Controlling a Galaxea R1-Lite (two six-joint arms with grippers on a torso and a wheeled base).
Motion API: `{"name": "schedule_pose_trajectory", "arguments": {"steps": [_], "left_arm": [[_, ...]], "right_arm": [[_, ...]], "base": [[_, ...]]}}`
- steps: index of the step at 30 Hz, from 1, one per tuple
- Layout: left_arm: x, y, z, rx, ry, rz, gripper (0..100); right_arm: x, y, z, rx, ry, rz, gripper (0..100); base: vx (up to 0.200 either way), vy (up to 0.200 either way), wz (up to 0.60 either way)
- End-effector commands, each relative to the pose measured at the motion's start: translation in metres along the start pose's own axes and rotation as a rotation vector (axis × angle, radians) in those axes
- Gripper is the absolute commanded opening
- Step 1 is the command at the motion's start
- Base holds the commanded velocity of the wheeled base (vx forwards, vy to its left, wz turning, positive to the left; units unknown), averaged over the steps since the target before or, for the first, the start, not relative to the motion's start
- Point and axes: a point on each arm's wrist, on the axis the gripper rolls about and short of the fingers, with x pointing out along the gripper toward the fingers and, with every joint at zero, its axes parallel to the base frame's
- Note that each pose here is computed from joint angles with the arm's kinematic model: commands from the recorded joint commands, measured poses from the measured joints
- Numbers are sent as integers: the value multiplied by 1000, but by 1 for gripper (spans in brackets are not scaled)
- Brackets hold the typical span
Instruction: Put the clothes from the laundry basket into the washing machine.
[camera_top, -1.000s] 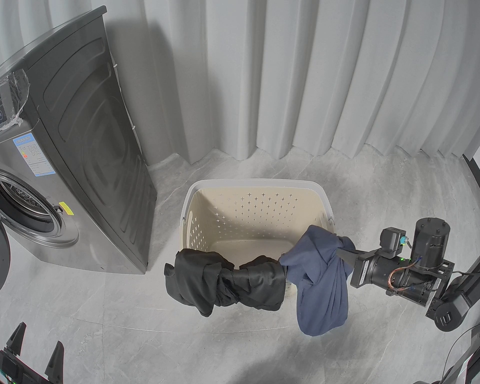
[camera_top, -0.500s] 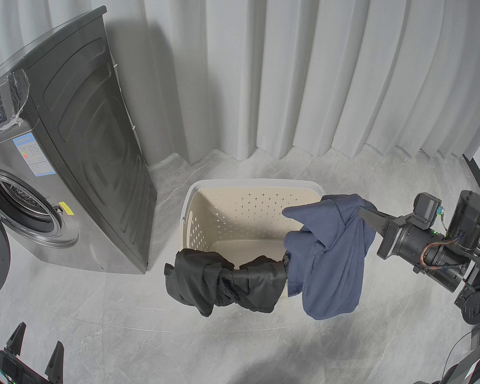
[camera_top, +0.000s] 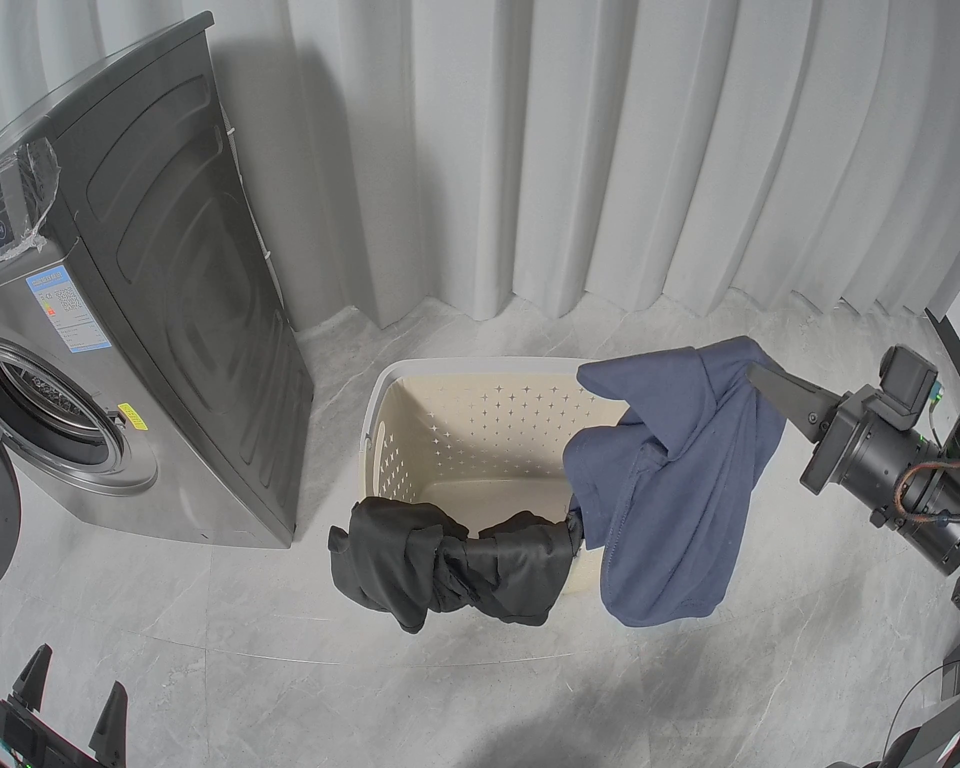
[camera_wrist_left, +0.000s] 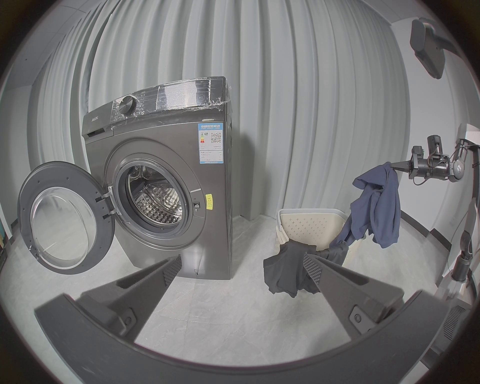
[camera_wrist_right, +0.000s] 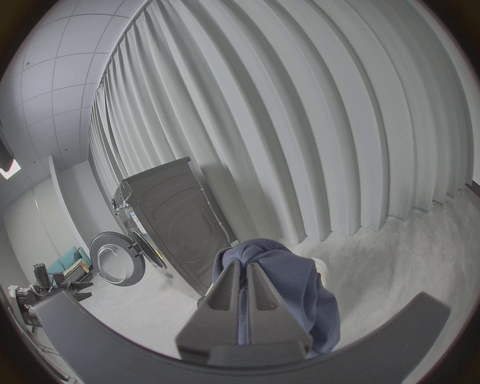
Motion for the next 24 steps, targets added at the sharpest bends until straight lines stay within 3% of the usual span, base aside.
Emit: {"name": "schedule_pose_trajectory", "arguments": {"steps": [1, 14, 24], "left_arm": [[0, 0, -5, -1, 3, 0, 100], [0, 0, -5, -1, 5, -2, 100], [0, 0, -5, -2, 5, -2, 100]], "right_arm": [[-7, 4, 15, -18, -63, 14, 0], [-16, 9, 25, -20, -84, 42, 0], [-15, 10, 26, -20, -92, 51, 0]], "base": [[0, 0, 0], [0, 0, 0], [-200, 0, 0]]}}
